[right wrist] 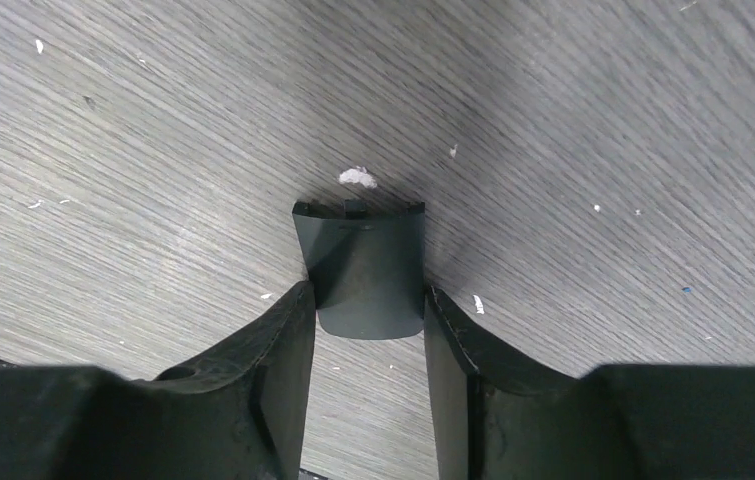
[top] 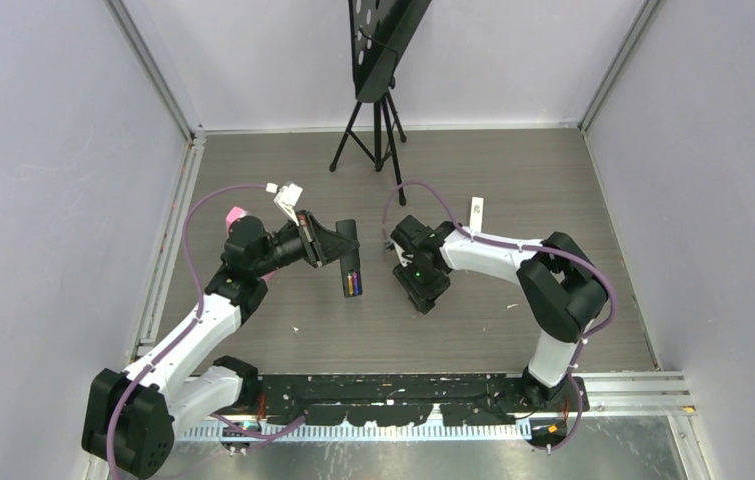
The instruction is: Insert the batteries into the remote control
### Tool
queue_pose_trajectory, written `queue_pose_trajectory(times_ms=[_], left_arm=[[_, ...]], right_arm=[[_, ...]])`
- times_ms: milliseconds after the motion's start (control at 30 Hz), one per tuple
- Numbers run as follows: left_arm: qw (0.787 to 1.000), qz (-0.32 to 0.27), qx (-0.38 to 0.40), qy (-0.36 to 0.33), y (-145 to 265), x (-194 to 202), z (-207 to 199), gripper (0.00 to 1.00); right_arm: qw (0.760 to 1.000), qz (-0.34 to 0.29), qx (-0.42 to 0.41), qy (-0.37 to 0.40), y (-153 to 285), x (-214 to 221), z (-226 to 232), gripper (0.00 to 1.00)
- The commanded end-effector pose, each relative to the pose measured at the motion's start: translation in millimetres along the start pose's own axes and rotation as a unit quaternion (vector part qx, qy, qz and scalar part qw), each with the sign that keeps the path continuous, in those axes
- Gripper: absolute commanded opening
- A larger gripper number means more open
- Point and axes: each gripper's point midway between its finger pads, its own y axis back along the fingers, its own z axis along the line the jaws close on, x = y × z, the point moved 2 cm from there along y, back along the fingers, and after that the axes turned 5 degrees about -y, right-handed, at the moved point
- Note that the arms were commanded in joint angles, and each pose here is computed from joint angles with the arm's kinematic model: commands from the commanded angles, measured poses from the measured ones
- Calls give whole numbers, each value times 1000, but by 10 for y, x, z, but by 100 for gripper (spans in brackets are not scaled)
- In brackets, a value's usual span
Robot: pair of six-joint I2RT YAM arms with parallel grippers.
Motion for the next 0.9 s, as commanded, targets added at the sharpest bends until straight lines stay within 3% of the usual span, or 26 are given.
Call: queue_pose_trajectory(times_ms=[0, 133, 333, 567, 867], left_arm=[[999, -26, 16, -29, 25, -145, -119, 0], [999, -34, -23, -9, 13, -129, 25, 0], [993, -51, -96, 47, -58, -33, 401, 0], [984, -43, -137, 103, -236, 136, 739, 0], [979, -18, -176, 106, -516, 443, 1096, 0]], right_arm=[[999, 26, 31, -15, -70, 95, -81, 39], [998, -25, 55, -27, -7, -28, -154, 33], [993, -104, 39, -48, 204, -249, -98, 34], [990, -117, -4, -80, 257, -271, 46, 36], [982, -136, -55, -119, 290, -273, 202, 37]])
